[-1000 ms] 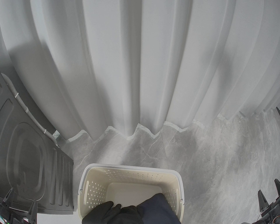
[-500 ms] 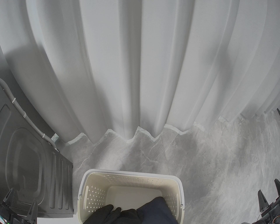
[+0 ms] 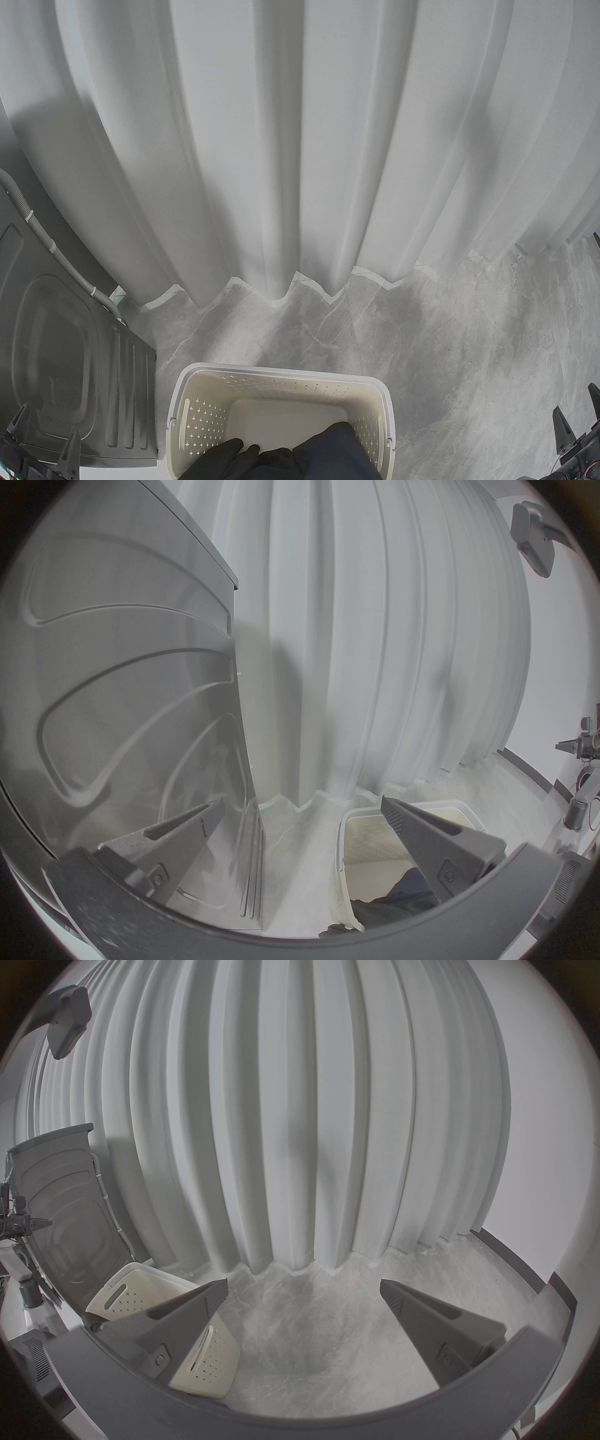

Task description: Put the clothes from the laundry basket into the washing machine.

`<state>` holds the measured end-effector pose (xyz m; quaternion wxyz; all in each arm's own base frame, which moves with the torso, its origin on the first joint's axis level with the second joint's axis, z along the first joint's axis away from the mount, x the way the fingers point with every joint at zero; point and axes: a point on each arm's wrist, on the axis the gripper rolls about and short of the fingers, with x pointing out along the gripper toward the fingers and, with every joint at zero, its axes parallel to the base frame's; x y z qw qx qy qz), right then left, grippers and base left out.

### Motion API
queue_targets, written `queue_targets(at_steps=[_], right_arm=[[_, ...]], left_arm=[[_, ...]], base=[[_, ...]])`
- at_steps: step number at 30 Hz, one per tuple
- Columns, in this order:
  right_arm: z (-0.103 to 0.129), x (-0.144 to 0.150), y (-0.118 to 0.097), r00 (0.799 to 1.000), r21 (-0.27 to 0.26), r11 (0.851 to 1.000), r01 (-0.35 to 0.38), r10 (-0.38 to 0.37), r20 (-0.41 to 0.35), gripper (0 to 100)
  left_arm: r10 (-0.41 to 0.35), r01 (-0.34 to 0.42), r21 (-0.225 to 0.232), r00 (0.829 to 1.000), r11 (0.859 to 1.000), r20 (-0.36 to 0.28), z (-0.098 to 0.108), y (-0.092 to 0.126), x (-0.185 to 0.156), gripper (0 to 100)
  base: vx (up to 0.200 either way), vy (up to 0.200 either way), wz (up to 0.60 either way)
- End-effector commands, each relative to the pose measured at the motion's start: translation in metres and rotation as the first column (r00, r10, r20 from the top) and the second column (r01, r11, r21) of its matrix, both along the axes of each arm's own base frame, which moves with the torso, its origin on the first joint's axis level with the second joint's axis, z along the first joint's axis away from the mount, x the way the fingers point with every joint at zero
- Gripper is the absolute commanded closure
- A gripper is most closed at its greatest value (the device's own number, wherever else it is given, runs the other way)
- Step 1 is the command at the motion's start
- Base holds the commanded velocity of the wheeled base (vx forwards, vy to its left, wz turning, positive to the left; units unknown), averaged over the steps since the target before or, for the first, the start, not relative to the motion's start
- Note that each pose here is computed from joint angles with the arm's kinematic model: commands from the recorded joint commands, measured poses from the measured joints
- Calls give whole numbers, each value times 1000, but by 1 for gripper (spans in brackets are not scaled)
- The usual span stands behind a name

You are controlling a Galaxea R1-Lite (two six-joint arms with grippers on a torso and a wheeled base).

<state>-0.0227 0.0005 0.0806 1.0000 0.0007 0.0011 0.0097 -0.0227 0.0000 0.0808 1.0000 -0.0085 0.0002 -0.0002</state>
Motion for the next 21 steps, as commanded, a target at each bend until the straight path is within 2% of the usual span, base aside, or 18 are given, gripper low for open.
queue_targets(at_steps=[1,21], right_arm=[[-5,0,0,1000,0,1000,-1,1,-6,0],[-5,0,0,1000,0,1000,-1,1,-6,0]], left_arm=[[-1,1,0,1000,1000,0,-5,0,0,0],[-3,3,-6,1000,1000,0,-5,0,0,0]], base=[[-200,0,0],[-200,0,0]])
